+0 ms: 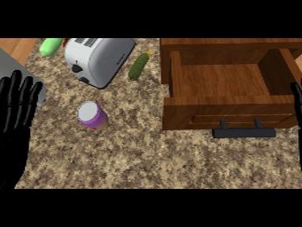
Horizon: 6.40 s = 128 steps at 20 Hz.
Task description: Pick up the can, place it into the drawer and close the drawer
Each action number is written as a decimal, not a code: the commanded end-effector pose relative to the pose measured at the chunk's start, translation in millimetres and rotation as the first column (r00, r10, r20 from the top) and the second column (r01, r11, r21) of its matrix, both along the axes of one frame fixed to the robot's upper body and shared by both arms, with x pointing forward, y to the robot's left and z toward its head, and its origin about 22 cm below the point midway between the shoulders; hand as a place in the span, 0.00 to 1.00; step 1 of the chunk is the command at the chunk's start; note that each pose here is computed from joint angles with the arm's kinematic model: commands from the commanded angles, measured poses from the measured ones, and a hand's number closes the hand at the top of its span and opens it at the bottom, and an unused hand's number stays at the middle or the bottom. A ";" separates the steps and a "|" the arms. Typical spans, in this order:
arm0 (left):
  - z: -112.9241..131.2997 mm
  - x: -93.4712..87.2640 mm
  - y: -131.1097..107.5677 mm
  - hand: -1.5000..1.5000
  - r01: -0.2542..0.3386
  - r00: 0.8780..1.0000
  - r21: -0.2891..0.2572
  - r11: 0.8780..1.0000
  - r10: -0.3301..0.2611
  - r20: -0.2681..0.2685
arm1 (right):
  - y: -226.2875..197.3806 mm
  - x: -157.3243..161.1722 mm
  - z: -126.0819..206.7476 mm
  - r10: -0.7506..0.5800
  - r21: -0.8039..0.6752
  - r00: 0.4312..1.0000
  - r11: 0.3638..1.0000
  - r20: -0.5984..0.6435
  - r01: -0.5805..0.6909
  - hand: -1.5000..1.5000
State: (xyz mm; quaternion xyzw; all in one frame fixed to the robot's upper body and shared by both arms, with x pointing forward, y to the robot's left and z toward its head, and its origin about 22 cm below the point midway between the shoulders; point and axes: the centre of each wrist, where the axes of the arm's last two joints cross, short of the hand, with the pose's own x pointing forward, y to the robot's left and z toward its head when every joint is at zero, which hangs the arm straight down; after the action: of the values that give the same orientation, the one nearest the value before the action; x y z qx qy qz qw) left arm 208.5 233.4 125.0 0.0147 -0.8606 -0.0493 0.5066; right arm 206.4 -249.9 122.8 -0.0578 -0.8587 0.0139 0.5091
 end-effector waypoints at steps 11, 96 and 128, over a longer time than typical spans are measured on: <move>-17.6 40.6 2.8 0.00 0.341 0.888 0.046 0.939 -0.305 -0.344 | 5.4 -14.5 -9.6 -0.009 0.024 0.963 1.000 -0.269 0.016 0.00; -209.0 117.3 89.5 0.00 0.186 0.842 0.008 0.982 -0.156 -0.517 | -35.7 -27.0 -53.7 -0.056 0.002 0.969 0.998 -0.242 0.058 0.00; -213.5 138.4 23.6 1.00 0.290 0.831 -0.083 0.953 -0.294 -0.472 | -44.2 -53.8 -20.7 -0.036 0.028 0.967 0.999 -0.252 0.044 0.00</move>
State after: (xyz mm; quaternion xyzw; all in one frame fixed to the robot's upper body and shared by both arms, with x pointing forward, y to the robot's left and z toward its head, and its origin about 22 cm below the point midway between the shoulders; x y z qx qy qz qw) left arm 342.8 270.4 -90.5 -0.1075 -0.7013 -0.1290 0.6928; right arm 159.4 -298.1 100.6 -0.0656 -0.7873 0.0003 0.6130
